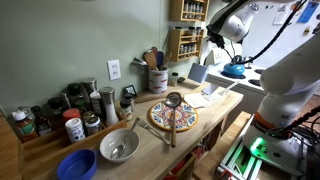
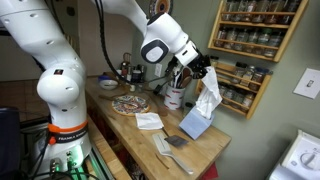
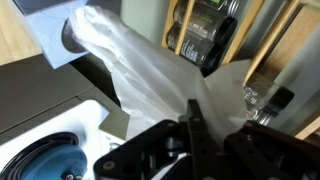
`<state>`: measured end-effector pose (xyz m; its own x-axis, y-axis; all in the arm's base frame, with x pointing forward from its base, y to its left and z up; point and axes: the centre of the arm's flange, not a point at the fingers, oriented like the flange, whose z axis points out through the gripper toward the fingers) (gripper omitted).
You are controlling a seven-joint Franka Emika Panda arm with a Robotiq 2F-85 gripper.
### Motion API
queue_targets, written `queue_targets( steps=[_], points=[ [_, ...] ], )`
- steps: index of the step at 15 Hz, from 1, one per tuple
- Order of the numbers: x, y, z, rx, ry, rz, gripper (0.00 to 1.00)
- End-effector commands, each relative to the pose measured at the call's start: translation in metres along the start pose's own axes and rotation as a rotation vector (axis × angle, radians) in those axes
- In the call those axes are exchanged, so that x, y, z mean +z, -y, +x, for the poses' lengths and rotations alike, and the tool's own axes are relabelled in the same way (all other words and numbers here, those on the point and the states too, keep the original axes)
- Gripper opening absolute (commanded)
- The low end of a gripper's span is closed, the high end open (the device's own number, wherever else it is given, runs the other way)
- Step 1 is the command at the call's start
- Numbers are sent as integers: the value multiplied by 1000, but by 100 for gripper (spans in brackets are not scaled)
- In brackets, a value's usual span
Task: Remove two pieces of napkins from the box and put them on the orange plate
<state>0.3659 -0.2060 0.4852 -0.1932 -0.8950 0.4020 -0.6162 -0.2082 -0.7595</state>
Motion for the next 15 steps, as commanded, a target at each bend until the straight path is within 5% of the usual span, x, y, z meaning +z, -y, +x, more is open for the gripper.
queue_targets(
  steps=[1, 3, 4, 5, 6, 7, 8, 9, 10, 11, 12, 13, 14, 15],
  points=[
    [-11, 12, -6, 37, 33, 11, 0],
    [-7, 14, -7, 25, -80, -26, 0],
    [-12, 17, -11, 48, 40, 25, 0],
    [-6, 16, -9, 12, -129, -34, 0],
    [-12, 20, -14, 37, 17, 23, 0],
    [-6, 17, -10, 3, -161, -46, 0],
    [-15, 20, -14, 28, 82, 66, 0],
    [-5, 18, -12, -9, -156, -55, 0],
    [-13, 24, -19, 17, 77, 56, 0],
    [-7, 22, -18, -10, -74, -31, 0],
    [-13, 27, -24, 4, 75, 45, 0],
    [-10, 27, -25, -16, -28, -11, 0],
    [-14, 31, -28, -20, 36, 21, 0],
    [-13, 31, -28, -32, -18, -8, 0]
  ],
)
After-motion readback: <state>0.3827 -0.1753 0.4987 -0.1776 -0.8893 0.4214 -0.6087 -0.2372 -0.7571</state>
